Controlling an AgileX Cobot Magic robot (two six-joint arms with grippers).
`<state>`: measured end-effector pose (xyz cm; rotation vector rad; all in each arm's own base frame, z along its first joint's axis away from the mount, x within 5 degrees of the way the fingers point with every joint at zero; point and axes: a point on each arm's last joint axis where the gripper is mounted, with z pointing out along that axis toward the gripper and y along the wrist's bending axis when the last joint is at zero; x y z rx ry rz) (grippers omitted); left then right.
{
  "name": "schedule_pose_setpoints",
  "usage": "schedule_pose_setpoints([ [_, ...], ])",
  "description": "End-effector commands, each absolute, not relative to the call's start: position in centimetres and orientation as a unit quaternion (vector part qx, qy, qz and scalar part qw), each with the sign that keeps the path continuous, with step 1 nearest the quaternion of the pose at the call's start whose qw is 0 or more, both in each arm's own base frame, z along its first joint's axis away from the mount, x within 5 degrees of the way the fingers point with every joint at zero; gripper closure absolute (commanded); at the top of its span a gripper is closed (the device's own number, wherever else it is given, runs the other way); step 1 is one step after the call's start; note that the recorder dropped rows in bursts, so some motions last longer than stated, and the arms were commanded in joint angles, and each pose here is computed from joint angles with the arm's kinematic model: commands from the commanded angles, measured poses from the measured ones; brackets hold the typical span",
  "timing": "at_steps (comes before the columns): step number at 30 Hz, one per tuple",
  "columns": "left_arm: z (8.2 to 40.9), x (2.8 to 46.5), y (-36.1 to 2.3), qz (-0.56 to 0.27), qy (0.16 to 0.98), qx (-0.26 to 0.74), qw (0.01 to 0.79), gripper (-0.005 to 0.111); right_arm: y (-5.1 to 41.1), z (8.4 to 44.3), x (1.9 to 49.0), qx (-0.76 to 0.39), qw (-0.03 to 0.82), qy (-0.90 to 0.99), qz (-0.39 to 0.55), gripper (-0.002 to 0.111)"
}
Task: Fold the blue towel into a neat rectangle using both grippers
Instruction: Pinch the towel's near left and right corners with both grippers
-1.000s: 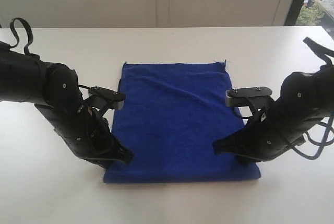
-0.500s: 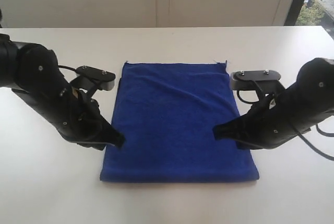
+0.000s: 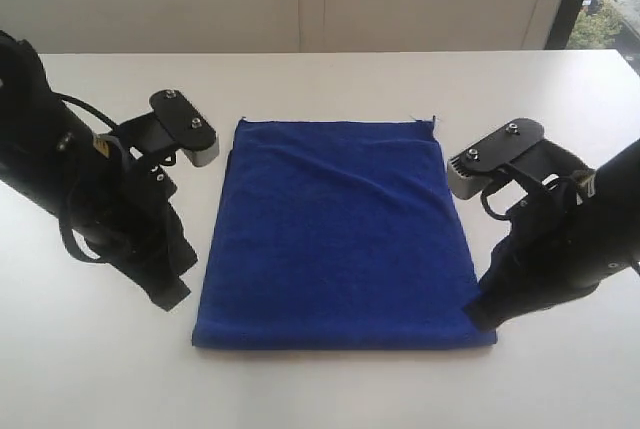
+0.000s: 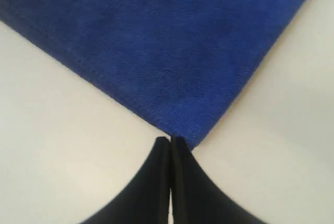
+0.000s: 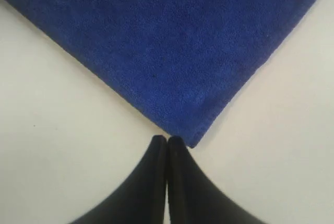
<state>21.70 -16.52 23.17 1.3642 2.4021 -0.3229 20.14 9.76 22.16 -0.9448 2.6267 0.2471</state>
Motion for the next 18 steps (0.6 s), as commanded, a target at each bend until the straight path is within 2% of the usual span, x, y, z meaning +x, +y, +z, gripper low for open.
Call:
schedule_pose_setpoints([
  [1, 21.9, 21.0, -17.3, -0.167, 0.813, 0.542, 0.132, 0.107, 9.6, 21.2, 20.2, -0.395, 0.186, 0.897, 0.066, 0.108],
  [5, 21.6, 20.8, -17.8, -0.190, 0.799, 0.556, 0.126, 0.107, 9.4, 20.2, 19.7, -0.448, 0.186, 0.873, 0.052, 0.103],
  [8, 21.5, 21.0, -17.7, -0.181, 0.803, 0.553, 0.132, 0.106, 9.1, 19.3, 19.2, -0.466, 0.181, 0.865, 0.047, 0.089],
  [10, 21.4, 21.1, -17.6, -0.174, 0.801, 0.558, 0.129, 0.100, 8.9, 18.8, 19.0, -0.487, 0.186, 0.853, 0.038, 0.080],
  [12, 21.1, 21.2, -17.7, -0.173, 0.802, 0.558, 0.125, 0.087, 8.8, 18.3, 18.8, -0.494, 0.194, 0.847, 0.031, 0.074],
  [15, 20.5, 21.4, -17.7, -0.167, 0.798, 0.566, 0.121, 0.068, 8.7, 17.8, 18.6, -0.502, 0.204, 0.840, 0.025, 0.071],
  [18, 19.7, 21.5, -17.7, -0.157, 0.785, 0.586, 0.122, 0.061, 8.7, 17.4, 18.4, -0.524, 0.202, 0.827, 0.026, 0.071],
])
